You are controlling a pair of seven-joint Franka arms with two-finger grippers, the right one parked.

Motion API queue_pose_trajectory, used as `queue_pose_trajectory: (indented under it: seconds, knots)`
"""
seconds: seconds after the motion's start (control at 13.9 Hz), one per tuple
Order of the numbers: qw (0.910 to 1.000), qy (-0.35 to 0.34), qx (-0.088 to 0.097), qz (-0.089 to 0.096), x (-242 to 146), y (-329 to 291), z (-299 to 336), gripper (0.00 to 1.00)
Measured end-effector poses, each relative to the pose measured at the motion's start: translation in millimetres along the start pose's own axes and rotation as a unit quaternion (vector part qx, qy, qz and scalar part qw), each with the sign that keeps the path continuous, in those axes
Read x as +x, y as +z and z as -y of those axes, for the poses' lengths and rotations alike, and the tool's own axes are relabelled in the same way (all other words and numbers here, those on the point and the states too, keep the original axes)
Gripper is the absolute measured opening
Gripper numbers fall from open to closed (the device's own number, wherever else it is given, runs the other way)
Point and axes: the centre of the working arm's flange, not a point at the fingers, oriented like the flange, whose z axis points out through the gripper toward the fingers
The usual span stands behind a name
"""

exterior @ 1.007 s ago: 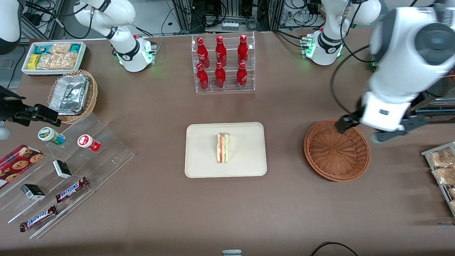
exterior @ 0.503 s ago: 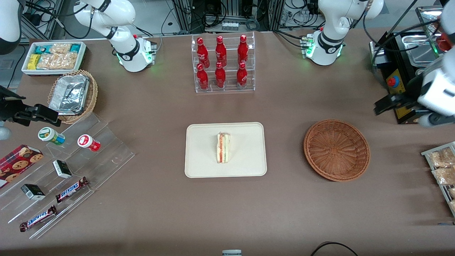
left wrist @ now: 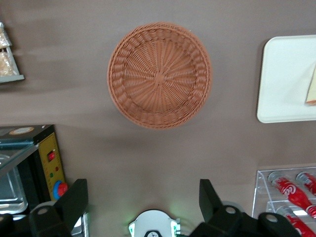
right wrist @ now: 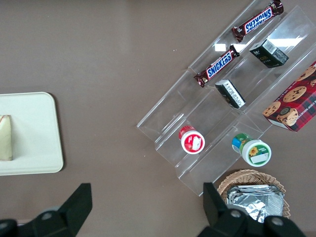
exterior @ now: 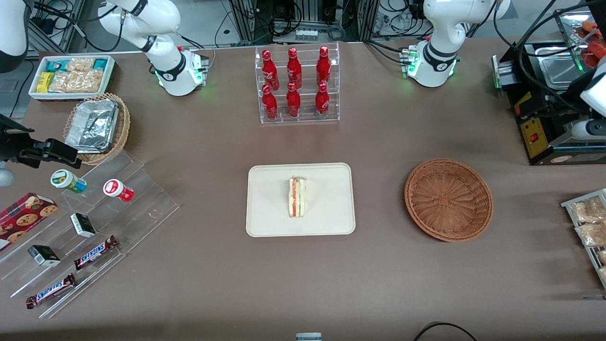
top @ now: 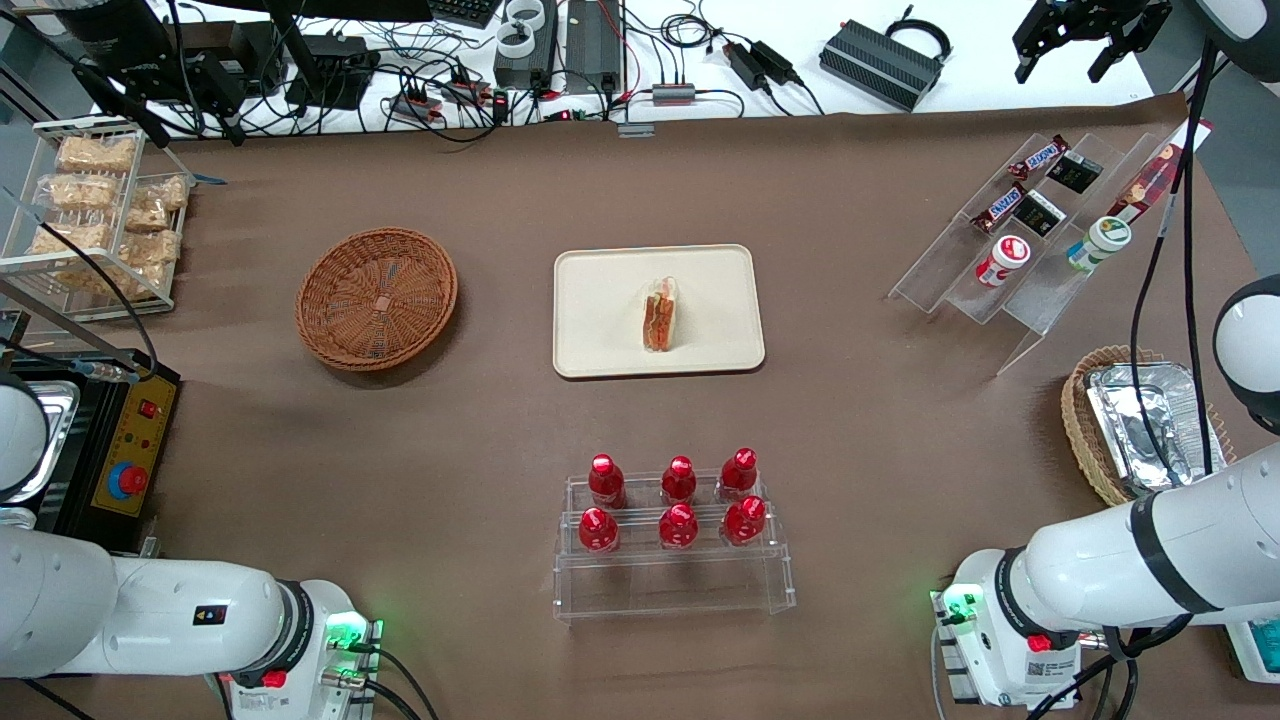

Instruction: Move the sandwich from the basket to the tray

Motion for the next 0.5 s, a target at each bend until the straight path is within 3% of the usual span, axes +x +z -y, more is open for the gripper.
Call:
queue_pose_trajectory:
  seconds: [0.5]
  knots:
    - [0.9997, 0.019, 0.013, -0.001, -6, 1, -19, 1.00]
